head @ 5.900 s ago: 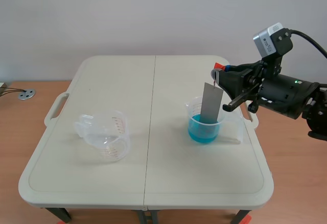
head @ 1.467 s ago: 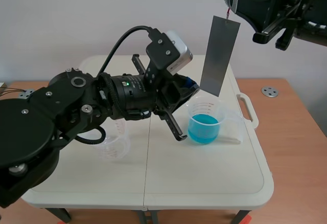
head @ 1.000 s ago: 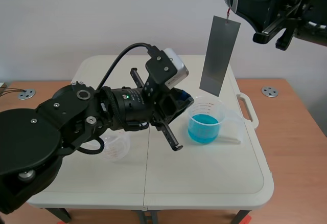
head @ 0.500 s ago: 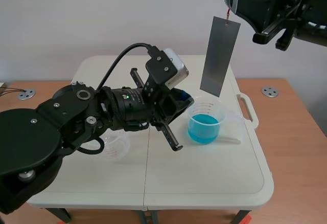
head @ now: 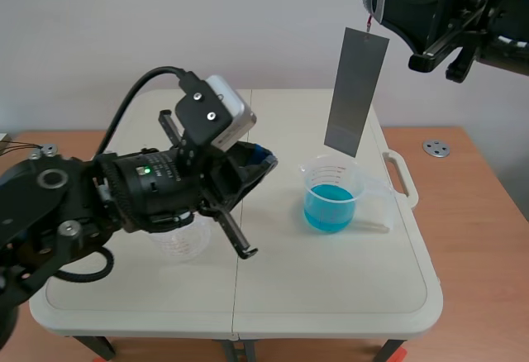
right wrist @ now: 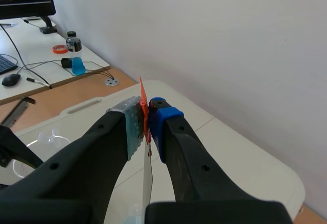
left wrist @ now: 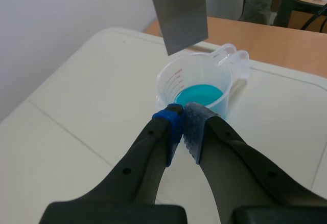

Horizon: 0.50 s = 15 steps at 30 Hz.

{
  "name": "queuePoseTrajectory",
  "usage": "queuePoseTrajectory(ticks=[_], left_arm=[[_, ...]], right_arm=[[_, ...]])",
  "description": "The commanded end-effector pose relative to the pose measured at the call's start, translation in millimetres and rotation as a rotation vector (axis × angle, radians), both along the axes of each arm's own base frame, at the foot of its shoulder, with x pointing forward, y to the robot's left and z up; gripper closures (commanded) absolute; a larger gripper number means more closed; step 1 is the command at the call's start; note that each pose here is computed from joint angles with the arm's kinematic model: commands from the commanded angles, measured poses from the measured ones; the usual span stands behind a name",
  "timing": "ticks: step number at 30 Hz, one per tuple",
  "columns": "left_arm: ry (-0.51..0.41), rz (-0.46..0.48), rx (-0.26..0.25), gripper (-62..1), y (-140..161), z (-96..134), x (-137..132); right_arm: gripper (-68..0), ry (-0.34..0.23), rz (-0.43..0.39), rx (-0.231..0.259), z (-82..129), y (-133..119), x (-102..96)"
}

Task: Hold the metal plate by the orange handle, dip it into the blue solution, take it out and point at it, then put the plate back in the beaker on the left.
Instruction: 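Raise the plate and point at it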

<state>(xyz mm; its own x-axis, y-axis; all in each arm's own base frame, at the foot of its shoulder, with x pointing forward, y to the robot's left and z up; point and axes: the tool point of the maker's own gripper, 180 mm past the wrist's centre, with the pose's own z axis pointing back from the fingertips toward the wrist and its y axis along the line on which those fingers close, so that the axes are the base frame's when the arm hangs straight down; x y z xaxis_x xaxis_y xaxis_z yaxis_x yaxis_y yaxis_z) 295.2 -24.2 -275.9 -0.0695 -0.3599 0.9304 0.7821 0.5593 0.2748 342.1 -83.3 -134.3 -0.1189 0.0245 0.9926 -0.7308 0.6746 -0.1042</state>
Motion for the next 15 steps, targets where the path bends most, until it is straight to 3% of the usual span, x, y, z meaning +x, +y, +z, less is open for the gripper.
queuePoseTrajectory(ticks=[1, 8, 15], left_arm=[[-0.016, 0.019, -0.004, -4.5, 12.3, 6.1, -3.5], [-0.010, 0.118, 0.084, -4.5, 73.5, 4.7, -27.0], [0.095, 0.235, 0.149, -4.5, 136.5, -12.4, -54.3]], right_arm=[[-1.5, -0.050, 0.014, 0.016, 17.4, -0.5, -1.9], [-1.5, -0.050, 0.015, 0.016, 17.6, -0.5, -1.8], [-1.5, -0.052, 0.015, 0.016, 18.3, -0.5, -1.6]])
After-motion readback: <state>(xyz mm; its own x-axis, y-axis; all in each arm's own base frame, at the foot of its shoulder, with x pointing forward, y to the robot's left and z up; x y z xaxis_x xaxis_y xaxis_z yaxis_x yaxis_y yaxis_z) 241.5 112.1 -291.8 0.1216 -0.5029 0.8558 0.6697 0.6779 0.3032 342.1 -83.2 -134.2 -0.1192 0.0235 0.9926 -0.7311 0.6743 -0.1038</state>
